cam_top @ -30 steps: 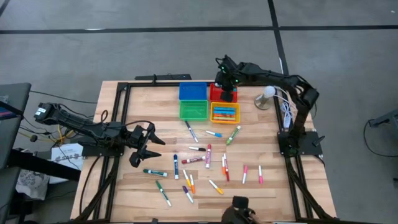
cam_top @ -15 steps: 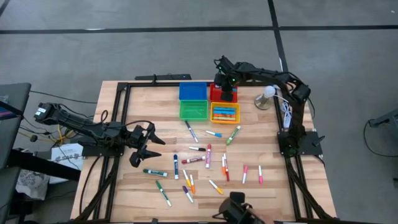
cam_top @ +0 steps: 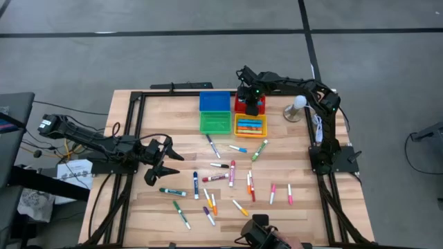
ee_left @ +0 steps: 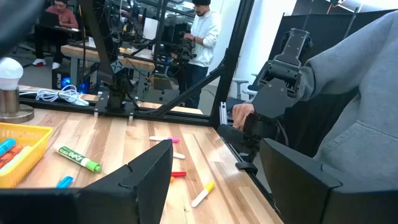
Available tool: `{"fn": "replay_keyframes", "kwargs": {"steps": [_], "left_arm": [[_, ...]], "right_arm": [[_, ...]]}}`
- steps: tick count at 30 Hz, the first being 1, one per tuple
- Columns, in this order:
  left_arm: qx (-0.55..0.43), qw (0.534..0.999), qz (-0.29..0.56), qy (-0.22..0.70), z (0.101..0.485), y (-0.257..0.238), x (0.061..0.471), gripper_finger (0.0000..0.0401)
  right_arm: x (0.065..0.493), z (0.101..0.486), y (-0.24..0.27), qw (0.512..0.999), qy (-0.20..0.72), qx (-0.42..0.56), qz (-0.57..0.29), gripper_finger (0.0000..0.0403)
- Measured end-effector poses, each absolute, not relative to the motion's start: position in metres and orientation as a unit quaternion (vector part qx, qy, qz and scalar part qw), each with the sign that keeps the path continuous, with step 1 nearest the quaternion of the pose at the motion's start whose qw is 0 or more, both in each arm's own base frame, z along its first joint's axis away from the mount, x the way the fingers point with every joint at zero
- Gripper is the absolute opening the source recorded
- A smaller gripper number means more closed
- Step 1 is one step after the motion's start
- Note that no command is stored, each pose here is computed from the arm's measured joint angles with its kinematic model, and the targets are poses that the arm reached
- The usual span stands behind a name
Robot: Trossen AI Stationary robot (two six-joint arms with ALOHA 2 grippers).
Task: Pick & Place Markers
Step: Put the blue marker pen into the red bin, then put the green marker pen into the red bin
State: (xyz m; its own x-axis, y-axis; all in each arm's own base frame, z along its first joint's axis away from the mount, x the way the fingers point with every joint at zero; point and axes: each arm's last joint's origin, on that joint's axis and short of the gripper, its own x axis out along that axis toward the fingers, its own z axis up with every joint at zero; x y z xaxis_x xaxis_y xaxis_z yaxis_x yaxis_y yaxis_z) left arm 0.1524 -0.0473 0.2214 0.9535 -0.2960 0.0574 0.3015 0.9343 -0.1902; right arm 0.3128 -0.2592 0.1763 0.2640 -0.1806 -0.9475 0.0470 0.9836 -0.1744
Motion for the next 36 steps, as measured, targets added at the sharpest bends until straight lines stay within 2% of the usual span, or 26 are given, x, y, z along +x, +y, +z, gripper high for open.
{"fn": "replay_keyframes", "kwargs": {"steps": [13,28,36], "left_arm": [[-0.099,0.983,-0.152,-0.014,0.221,-0.047,0.152,0.0242],[-0.099,0.983,-0.152,-0.014,0.222,-0.047,0.152,0.0242],[-0.099,0.983,-0.152,-0.014,0.221,-0.047,0.152,0.0242]], "right_arm": [[0.320,0.176,-0.251,0.792,0.603,-0.084,-0.047,0.0082],[0.324,0.177,-0.246,0.788,0.606,-0.096,-0.050,0.0147],[0.334,0.205,-0.241,0.785,0.609,-0.104,-0.041,0.0141]]}}
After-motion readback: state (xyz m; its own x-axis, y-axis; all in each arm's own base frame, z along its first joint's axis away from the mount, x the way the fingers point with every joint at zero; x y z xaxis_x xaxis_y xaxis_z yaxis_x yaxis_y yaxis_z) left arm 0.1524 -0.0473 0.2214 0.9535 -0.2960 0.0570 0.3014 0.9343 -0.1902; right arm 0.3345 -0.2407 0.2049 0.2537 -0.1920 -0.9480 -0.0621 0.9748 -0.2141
